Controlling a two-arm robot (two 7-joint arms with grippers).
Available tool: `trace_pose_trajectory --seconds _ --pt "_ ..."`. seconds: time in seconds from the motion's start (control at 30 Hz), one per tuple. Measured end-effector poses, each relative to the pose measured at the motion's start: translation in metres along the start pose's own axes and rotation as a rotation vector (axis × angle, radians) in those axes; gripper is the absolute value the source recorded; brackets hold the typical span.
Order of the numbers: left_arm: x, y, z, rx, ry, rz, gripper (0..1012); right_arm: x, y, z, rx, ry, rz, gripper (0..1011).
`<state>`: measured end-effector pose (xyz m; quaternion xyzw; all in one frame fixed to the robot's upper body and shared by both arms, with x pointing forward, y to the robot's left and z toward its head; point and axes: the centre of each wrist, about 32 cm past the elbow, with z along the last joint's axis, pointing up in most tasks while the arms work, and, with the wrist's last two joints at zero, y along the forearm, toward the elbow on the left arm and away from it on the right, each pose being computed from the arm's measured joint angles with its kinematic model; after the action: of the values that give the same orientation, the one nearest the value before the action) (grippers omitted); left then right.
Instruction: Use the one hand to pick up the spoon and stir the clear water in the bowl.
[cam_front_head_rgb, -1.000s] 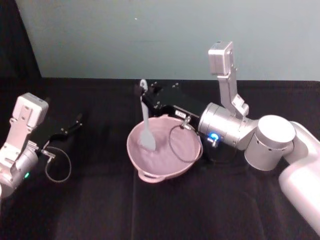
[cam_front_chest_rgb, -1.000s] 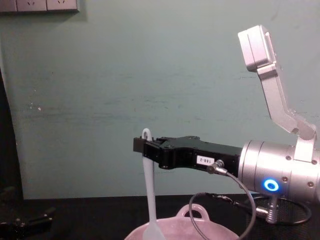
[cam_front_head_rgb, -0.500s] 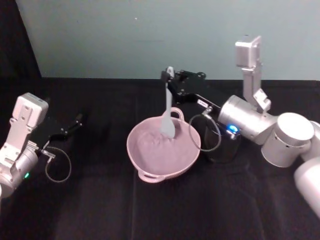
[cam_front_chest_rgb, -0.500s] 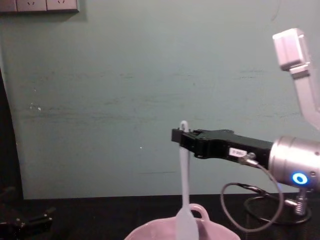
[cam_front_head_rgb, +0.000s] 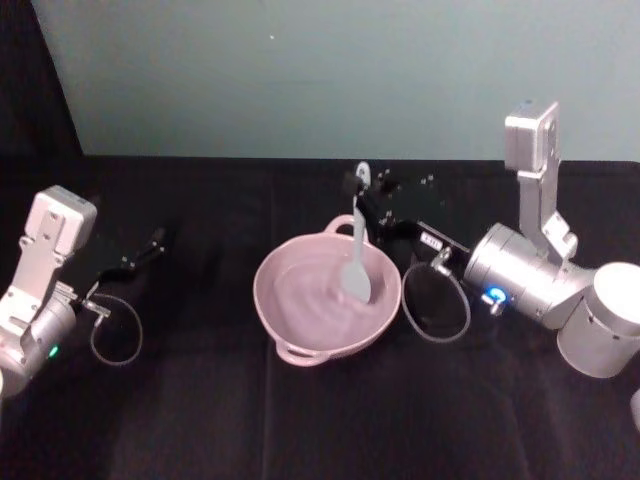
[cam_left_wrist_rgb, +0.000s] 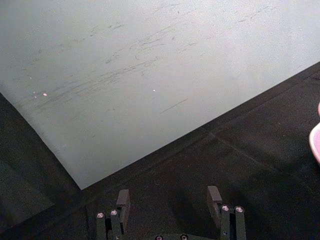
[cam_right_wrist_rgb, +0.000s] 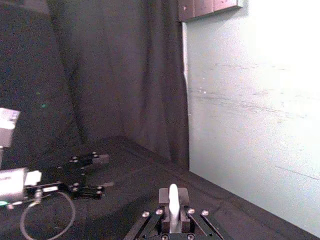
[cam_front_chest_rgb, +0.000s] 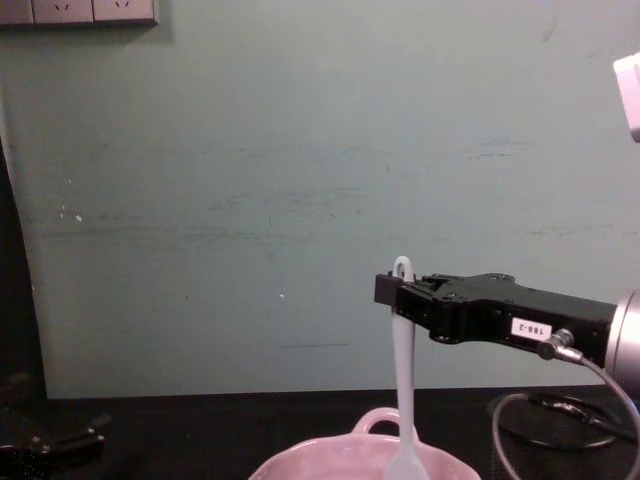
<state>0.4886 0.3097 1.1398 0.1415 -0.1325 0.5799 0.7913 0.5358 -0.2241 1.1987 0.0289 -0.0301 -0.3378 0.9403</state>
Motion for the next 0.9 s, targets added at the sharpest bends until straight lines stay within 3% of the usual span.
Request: trace_pose_trajectory --seconds 0.27,0.47,0.63,0.9 --pt "0.0000 0.0000 0.0000 0.000 0.000 0.000 1011 -0.020 0.003 0.001 0.021 0.009 0.042 110" --pt "0.0000 0.0000 0.0000 0.000 0.000 0.000 1011 -0.031 0.019 -0.003 0.044 0.031 0.076 110" --pt "0.0000 0.0000 0.0000 0.000 0.000 0.000 1011 -0.030 0.033 -0.009 0.057 0.059 0.089 110" --pt "0.0000 0.0000 0.0000 0.000 0.000 0.000 1011 -0.016 0.055 -0.016 0.058 0.069 0.080 110"
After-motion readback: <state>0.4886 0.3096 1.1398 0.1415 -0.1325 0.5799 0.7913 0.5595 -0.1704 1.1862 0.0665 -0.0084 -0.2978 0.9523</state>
